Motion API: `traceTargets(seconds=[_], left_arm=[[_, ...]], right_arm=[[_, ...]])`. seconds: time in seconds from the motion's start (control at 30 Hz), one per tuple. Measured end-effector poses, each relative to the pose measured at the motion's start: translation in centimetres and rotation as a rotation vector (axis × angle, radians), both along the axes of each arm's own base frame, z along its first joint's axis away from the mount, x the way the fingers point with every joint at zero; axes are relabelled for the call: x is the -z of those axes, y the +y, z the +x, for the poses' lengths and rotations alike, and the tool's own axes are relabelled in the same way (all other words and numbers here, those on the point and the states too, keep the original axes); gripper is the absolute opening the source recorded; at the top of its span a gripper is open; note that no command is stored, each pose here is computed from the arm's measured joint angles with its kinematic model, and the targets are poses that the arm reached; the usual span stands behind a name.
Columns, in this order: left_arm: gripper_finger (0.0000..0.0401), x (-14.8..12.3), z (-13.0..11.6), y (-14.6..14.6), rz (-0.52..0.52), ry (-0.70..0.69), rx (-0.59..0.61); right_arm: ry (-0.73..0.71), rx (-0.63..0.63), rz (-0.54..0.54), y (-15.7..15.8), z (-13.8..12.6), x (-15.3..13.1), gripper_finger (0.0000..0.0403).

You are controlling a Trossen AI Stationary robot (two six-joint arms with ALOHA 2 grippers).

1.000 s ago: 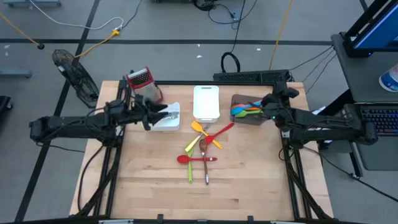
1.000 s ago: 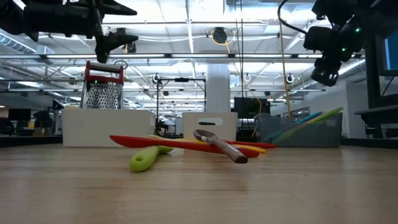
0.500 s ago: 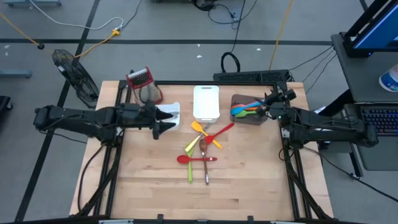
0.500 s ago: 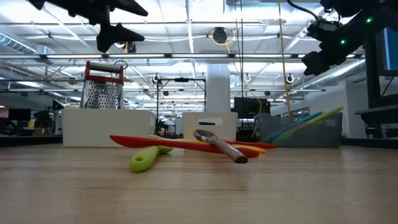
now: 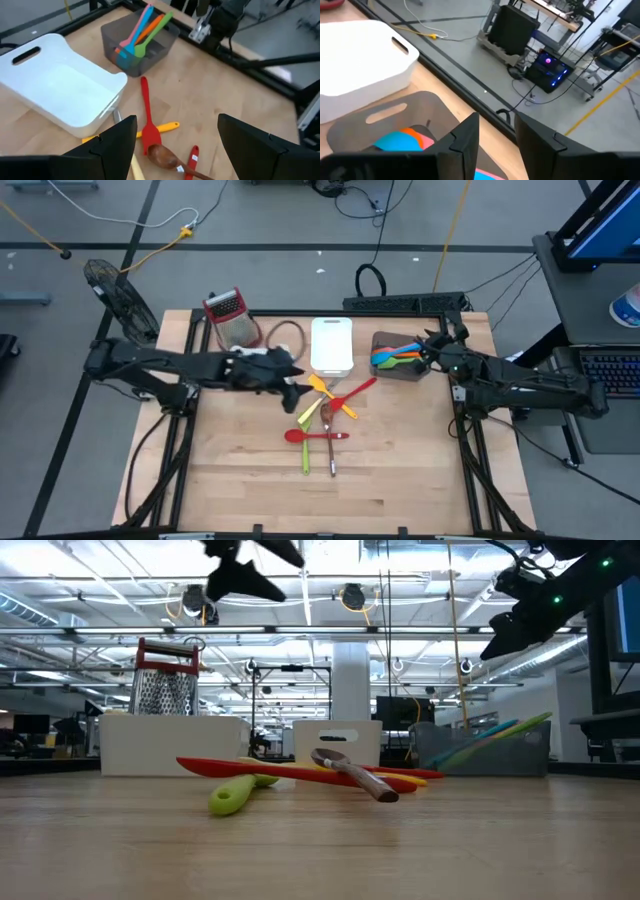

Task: Pick & Place Kitchen Items
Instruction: Put the red spatula into the black bin

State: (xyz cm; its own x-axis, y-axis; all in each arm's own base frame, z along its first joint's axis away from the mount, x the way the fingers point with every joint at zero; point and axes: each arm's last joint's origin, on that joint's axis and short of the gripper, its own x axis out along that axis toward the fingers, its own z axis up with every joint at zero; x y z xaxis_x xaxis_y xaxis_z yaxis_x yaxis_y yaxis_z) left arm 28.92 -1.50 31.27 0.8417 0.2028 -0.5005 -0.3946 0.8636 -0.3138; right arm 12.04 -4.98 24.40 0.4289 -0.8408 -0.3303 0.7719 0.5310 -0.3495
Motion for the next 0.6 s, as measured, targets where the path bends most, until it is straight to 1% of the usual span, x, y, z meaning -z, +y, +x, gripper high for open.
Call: traceTargets(seconds=[0.13, 0.23, 0.43, 0.6], left_arm=[[0.0285, 0.0, 2.9, -0.3, -0.003, 0.078, -0.004], [0.0285, 0.2, 4.7, -0.4, -0.040, 0.124, -0.033], [0.0285, 0.7, 7.8, -0.8, -0.197, 0.165, -0.140], [0.0285, 1.7, 9.3, -1.8, -0.384, 0.200, -0.227]], right_arm=[[-0.035, 0.005, -0.005, 0.1, -0.4, -0.3, 0.0118], [-0.067, 0.005, -0.012, 0.2, -0.9, -0.7, 0.0119], [-0.107, 0.001, -0.029, 0.4, -1.6, -1.1, 0.0117], [-0.131, 0.000, -0.037, 0.5, -2.0, -1.4, 0.0117]])
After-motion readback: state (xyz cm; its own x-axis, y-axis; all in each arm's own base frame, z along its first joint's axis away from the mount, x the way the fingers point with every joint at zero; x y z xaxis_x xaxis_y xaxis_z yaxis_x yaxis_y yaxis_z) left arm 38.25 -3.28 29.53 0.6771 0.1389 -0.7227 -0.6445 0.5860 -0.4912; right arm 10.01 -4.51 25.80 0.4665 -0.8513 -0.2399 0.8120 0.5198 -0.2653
